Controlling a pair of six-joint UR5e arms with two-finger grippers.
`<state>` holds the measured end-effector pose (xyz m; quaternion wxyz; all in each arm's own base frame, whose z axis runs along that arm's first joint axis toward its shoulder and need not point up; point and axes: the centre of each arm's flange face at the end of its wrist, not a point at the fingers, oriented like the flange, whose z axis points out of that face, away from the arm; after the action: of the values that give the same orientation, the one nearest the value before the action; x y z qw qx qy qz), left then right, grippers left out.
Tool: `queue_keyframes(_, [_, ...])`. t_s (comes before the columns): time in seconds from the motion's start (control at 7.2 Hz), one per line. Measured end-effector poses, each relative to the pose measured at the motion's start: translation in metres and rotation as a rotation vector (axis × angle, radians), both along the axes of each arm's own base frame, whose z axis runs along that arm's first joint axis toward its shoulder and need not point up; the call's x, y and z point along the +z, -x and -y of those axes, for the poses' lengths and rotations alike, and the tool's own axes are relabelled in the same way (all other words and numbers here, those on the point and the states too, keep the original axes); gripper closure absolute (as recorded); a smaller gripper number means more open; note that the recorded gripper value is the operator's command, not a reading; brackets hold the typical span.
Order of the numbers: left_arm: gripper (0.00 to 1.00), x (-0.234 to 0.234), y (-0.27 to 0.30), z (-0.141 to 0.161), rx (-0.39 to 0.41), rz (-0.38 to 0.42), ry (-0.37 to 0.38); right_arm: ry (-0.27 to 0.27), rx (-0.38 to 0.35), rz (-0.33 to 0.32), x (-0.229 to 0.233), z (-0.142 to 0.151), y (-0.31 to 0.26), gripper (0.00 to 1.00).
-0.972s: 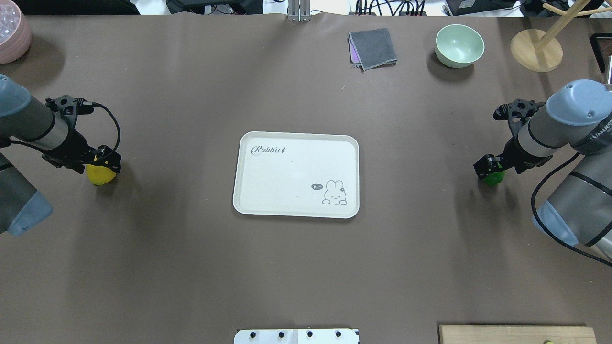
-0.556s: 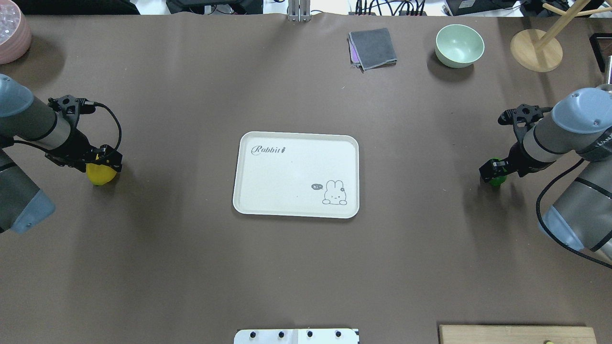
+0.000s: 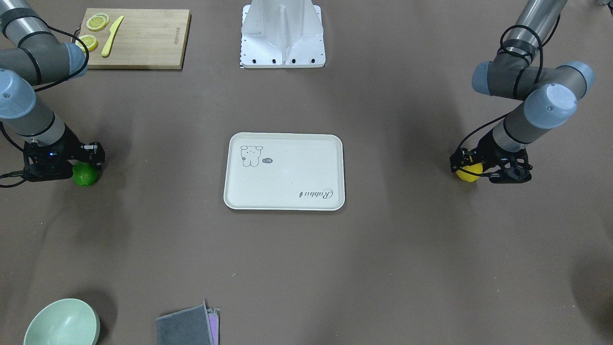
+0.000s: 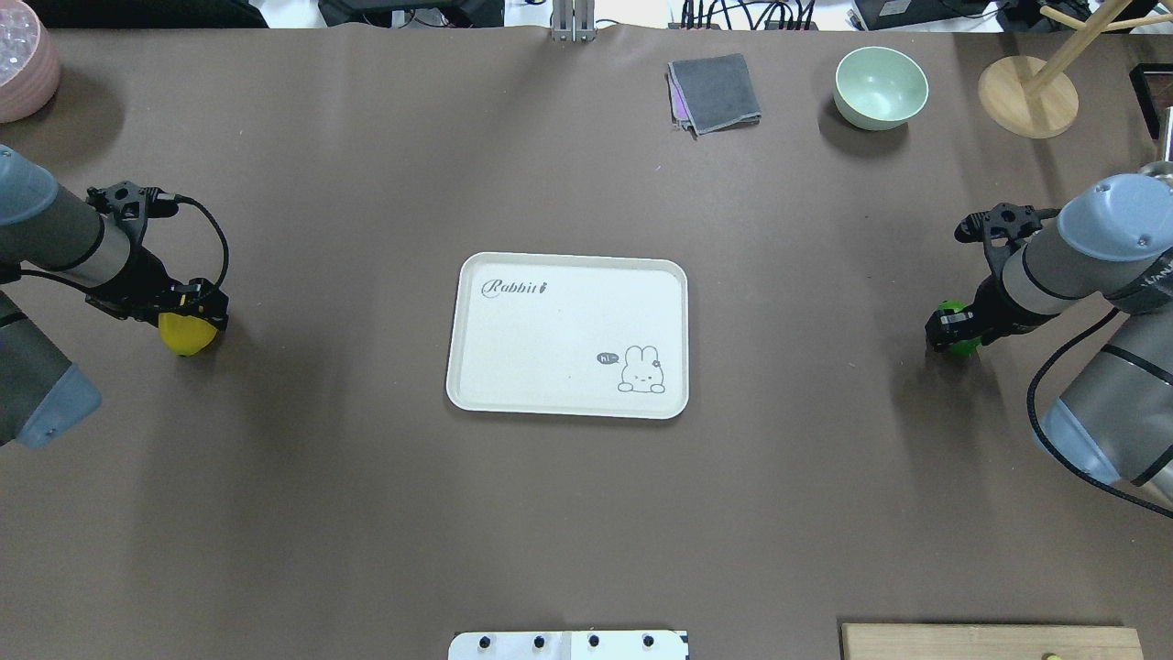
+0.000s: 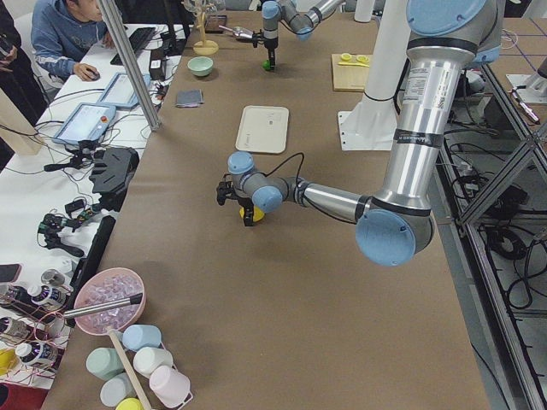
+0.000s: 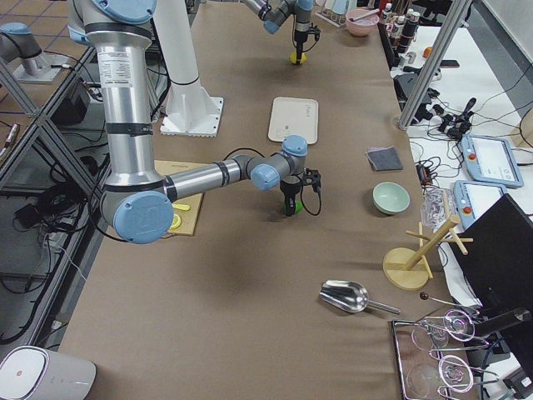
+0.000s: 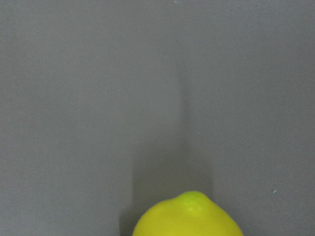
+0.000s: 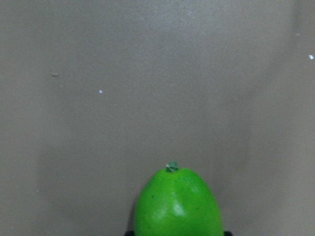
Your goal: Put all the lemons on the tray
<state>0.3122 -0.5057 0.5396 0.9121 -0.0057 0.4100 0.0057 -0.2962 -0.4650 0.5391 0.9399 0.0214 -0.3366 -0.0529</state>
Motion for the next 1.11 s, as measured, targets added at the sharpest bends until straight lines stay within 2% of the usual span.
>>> queue_keyframes(0.14, [1.00, 0.001, 0.002, 0.000, 0.000, -0.001, -0.004, -0.002, 0.001, 0.005, -0.003, 0.000, 0.001, 1.00])
queue_keyframes(0.56, [1.00, 0.002, 0.012, 0.000, -0.009, -0.011, -0.011, -0.007, -0.003, 0.032, -0.026, -0.001, 0.000, 1.00])
queue_keyframes(0.83, [1.00, -0.014, 0.021, 0.008, -0.020, -0.016, 0.010, 0.040, 0.007, 0.052, -0.066, 0.004, -0.022, 1.00])
queue_keyframes(0.97, [1.00, -0.045, 0.027, 0.016, -0.025, -0.021, 0.026, 0.062, 0.023, 0.056, -0.095, 0.011, -0.037, 1.00])
queue_keyframes(1.11, [1.00, -0.094, 0.030, 0.026, -0.030, -0.018, 0.041, 0.074, 0.038, 0.053, -0.131, 0.020, -0.051, 1.00])
